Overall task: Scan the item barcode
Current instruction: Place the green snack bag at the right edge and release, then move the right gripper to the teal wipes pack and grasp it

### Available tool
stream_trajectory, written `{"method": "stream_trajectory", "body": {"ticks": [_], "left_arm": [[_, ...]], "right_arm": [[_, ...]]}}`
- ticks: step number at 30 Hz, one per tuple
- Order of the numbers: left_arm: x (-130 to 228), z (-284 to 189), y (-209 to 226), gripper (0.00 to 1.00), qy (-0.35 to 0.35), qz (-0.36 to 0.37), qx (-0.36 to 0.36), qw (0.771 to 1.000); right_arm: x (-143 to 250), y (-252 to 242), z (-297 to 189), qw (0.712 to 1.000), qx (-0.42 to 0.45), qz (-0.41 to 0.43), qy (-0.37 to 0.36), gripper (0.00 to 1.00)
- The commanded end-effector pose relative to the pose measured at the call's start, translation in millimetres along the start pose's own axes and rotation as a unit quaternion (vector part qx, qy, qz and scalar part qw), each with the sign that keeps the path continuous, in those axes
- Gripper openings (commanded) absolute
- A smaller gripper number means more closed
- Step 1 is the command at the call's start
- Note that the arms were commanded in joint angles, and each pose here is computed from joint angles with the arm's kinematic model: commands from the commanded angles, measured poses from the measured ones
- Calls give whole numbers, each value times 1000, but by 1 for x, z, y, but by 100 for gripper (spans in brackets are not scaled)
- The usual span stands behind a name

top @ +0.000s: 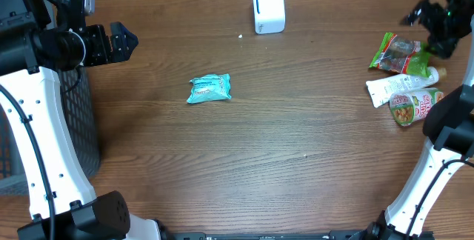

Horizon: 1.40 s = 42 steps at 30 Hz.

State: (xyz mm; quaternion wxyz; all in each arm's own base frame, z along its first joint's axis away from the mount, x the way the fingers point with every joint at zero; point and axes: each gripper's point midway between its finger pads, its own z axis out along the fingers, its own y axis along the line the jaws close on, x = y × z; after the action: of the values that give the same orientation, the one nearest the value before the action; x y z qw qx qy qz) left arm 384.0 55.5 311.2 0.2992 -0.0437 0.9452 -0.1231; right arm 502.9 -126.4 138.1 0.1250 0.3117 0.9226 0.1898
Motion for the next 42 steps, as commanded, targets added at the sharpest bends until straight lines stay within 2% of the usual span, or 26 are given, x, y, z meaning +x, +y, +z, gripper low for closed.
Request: {"method": "stream_trajectory", "body": {"ticks": [1, 5, 8, 13, 14, 18, 25, 33, 42], "left_arm": [[-3, -4, 1, 100, -8, 0, -4, 1000], [-3, -4, 1, 100, -8, 0, -4, 1000], [-3, -4, 1, 100, -8, 0, -4, 1000], [-3, -4, 1, 100, -8, 0, -4, 1000], [-3, -4, 1, 100, -8, 0, -4, 1000], [-3, -4, 1, 100, -8, 0, -4, 1000], [-3, -4, 1, 100, -8, 0, -4, 1000], [-3, -4, 1, 100, -8, 0, -4, 1000], [-3, -4, 1, 100, -8, 0, -4, 1000]], "right_arm": [[15, 82, -53, 988, -149, -44, -6, 100], [40, 124, -41, 978, -190, -84, 28, 100], [70, 161, -17, 968, -197, -150, 51, 100], [144, 214, 39, 953, -149, -248, 89, 100], [175, 228, 59, 945, -130, -281, 104, 100], [237, 250, 100, 922, -110, -346, 136, 100], [316, 265, 149, 892, -124, -391, 190, 100], [342, 262, 187, 892, -124, -384, 206, 92], [372, 256, 214, 886, -151, -359, 250, 73]]}}
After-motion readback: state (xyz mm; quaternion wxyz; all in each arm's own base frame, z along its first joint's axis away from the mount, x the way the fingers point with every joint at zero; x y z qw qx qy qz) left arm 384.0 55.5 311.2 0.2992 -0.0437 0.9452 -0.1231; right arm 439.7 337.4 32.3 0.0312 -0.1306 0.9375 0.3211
